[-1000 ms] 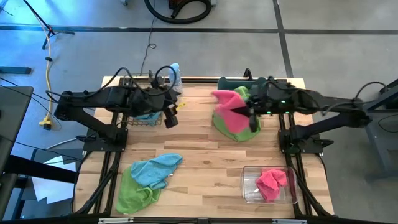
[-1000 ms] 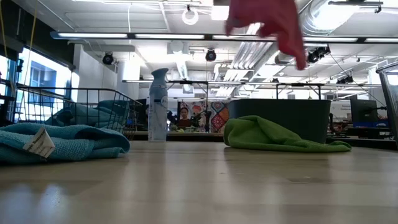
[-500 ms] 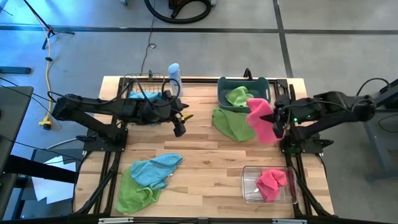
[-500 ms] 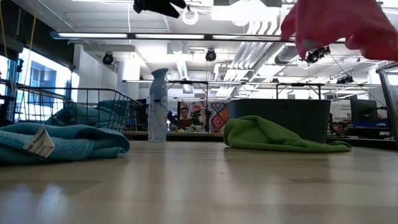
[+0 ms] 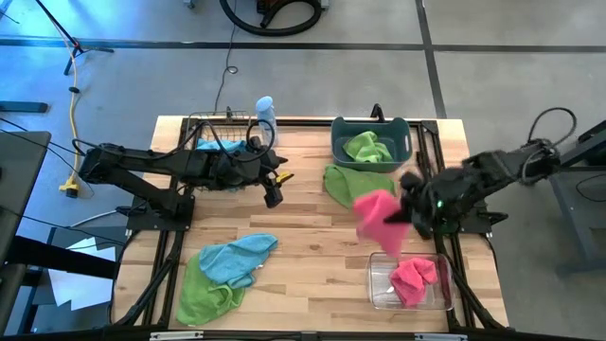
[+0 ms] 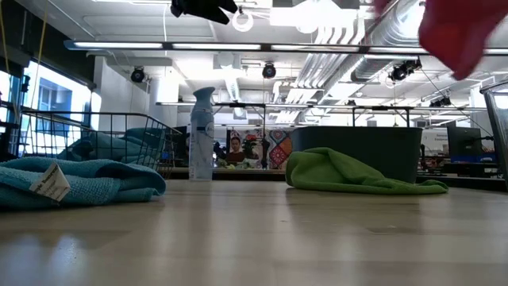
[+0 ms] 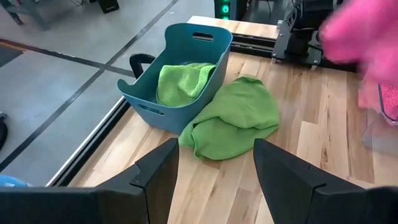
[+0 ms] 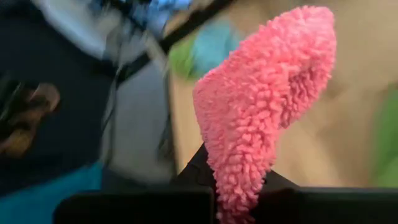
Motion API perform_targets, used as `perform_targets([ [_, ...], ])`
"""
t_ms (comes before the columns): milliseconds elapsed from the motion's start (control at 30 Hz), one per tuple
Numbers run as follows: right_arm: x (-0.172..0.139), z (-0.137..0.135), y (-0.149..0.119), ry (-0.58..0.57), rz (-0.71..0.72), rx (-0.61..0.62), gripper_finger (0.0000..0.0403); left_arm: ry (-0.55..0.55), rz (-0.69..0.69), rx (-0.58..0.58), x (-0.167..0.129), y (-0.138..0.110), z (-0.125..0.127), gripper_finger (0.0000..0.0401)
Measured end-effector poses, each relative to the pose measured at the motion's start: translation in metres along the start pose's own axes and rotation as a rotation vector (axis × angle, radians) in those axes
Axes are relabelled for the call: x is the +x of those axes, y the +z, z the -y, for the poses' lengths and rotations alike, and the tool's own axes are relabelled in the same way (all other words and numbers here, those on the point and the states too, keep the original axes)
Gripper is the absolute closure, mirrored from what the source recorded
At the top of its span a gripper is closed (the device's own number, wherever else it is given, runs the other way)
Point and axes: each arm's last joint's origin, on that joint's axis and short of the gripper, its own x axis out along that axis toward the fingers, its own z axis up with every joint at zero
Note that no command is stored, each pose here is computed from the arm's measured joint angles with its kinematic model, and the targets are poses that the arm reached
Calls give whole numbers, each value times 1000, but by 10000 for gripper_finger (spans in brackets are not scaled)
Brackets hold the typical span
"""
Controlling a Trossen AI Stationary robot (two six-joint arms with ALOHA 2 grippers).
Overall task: Sort microfiber towel by color & place in baskets
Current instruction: Put the pink towel into the transparent bin
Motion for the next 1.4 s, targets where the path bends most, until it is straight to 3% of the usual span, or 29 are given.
perform_targets([
  [200,25,-27,-32,67,-288,106,403,0,0,1,0,0,0,206],
  [400,17,-39,-70,-61,-438,305,403,0,0,20,0,0,0,206],
  [667,19,-57,-107,-184,-493,476,403,-1,0,20,0,0,0,206],
  [1000,47,-57,-149,-597,-446,737,403,-8,28,8,0,3,1,206],
  [1267,76,-56,-144,-624,-374,780,403,-10,40,23,0,4,1,206],
  [1400,89,-54,-149,-689,-375,774,403,-15,38,24,0,4,1,206],
])
